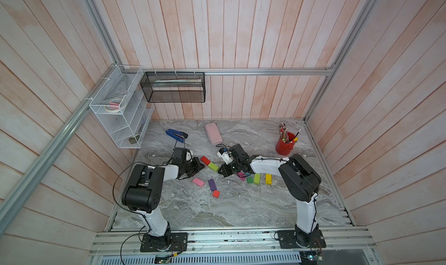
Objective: Assemble the letter v with building blocks
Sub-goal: Adjust the building block at the center of the board.
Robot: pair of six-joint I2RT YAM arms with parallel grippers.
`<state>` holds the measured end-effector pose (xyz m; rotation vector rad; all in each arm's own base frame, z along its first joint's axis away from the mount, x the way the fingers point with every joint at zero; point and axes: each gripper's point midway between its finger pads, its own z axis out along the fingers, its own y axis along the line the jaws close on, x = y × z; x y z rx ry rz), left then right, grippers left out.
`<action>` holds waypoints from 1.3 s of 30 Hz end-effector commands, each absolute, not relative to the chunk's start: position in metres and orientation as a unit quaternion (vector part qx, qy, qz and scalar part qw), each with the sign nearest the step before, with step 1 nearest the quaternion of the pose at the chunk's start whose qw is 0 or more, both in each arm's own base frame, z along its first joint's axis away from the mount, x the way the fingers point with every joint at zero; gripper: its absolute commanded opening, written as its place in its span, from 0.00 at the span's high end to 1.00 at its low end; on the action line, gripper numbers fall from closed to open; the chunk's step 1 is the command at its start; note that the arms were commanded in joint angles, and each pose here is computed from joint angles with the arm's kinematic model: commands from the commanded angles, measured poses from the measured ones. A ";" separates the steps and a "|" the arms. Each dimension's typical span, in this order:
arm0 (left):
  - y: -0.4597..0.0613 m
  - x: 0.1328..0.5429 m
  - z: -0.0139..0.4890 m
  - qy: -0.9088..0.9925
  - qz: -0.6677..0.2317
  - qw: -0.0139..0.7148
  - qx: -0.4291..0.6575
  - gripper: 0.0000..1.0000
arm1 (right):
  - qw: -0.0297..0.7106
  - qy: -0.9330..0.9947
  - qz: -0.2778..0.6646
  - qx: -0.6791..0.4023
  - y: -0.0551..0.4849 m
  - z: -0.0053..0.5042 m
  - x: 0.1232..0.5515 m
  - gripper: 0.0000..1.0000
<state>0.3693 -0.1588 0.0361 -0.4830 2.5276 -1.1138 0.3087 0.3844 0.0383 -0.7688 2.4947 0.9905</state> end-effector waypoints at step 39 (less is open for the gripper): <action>-0.160 0.365 0.023 0.894 -0.385 0.160 -0.162 1.00 | 0.144 0.891 0.331 -0.275 0.396 0.010 0.311 1.00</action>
